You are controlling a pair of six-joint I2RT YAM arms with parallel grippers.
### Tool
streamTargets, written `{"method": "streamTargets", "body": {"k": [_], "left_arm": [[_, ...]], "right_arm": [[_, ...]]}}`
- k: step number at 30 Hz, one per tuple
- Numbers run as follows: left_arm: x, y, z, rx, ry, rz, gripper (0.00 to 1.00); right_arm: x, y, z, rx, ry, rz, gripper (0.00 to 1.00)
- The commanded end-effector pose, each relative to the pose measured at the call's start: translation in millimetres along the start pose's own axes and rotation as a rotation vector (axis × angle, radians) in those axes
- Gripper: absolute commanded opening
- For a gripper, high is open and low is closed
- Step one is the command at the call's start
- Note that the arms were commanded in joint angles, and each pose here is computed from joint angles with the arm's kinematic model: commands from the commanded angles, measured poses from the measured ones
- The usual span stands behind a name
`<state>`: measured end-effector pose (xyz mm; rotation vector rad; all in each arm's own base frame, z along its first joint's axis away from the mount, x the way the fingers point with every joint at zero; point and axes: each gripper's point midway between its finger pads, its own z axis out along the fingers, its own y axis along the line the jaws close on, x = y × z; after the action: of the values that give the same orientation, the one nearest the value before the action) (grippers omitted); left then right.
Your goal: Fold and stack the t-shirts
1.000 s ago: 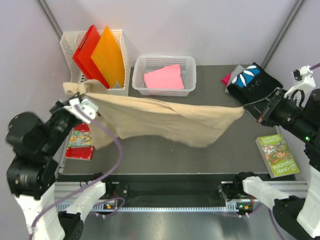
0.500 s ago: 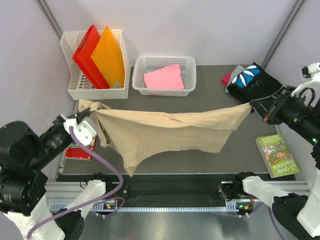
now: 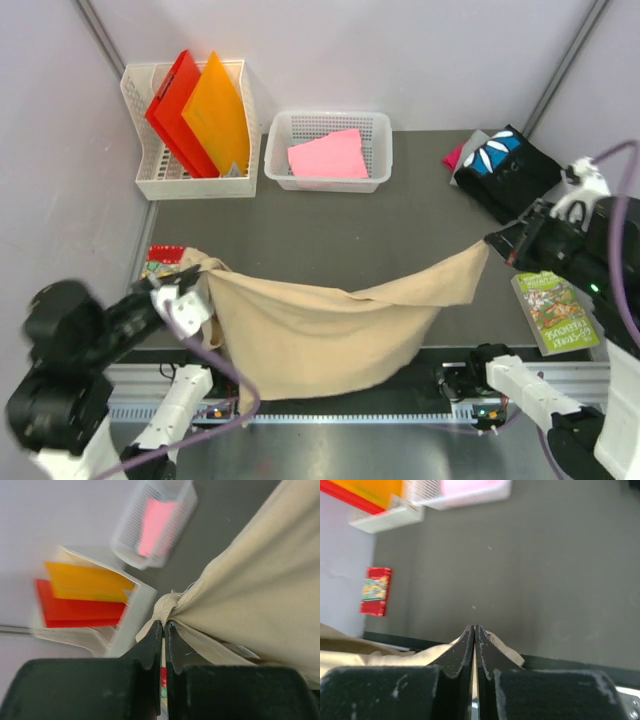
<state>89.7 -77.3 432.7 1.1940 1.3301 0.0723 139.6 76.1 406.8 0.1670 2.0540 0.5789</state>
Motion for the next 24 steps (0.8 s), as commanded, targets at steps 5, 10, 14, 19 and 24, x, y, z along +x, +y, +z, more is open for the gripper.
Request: {"method": "streamTargets", "body": {"k": [5,10,14,19,24], "left_arm": [[153,-37,118,0.234,0.269,-0.145,0.0],[185,-3,165,0.223,0.354,-0.196,0.0],[170,-42,152,0.498,0.355,-0.308,0.0],[217,-124,111,0.74,0.51,-0.304,0.01],[269,-186,66,0.97,0.752,-0.344,0.23]], "right_arm": [[-1,-57,126,0.272,0.112,0.003,0.0],[13,-70,169,0.301,0.171,0.042,0.0],[38,-86,163,0.339,0.205,0.045,0.0],[87,-110,157,0.393,0.289,0.067,0.0],[108,-124,172,0.421,0.336,0.076,0.0]]}}
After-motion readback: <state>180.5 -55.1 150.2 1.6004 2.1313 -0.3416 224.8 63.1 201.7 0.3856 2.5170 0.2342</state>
